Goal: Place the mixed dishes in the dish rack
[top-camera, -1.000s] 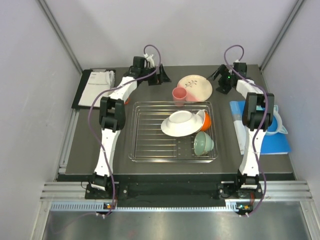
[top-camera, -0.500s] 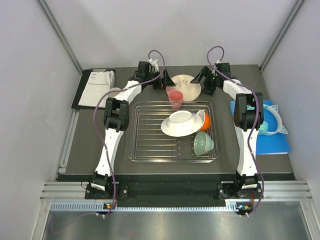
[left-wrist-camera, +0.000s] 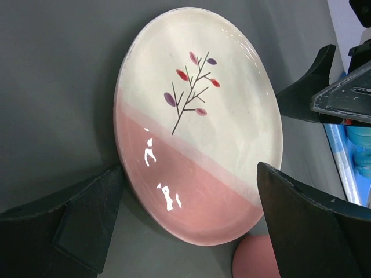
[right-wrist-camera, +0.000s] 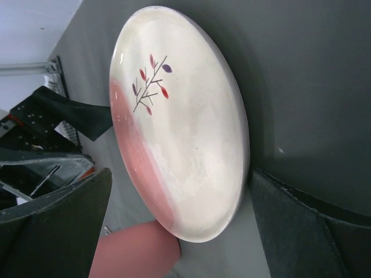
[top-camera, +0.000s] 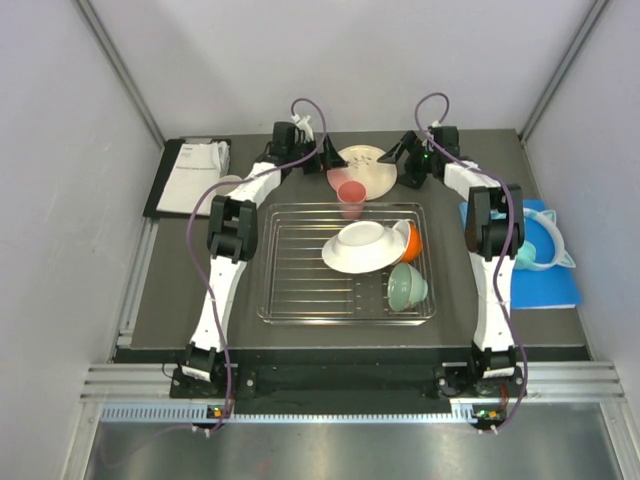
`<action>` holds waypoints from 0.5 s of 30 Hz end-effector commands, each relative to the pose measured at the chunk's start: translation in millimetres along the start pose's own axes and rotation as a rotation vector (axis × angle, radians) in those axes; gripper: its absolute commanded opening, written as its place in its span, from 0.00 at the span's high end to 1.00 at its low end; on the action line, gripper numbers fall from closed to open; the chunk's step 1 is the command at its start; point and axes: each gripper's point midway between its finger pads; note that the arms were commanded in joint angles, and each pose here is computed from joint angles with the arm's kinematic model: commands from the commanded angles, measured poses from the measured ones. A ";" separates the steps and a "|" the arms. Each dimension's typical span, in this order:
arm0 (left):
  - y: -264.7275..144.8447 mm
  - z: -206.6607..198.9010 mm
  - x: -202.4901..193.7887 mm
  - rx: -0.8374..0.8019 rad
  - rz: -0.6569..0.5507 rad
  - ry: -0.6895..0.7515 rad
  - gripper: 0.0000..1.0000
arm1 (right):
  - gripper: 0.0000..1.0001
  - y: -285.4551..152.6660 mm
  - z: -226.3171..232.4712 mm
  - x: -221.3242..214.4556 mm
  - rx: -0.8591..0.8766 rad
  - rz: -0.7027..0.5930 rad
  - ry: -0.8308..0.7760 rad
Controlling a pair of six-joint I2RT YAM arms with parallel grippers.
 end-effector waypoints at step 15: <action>23.0 -49.4 -19.0 -0.118 0.041 0.091 0.01 | 0.35 36.8 104.3 -66.5 0.458 0.150 -0.022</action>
Point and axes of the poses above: each gripper's point midway between its finger pads, its own y axis out along the fingers, its own z axis along the line the jaws close on, x = y × z, and after that the axes turned 5 degrees about -y, right-handed
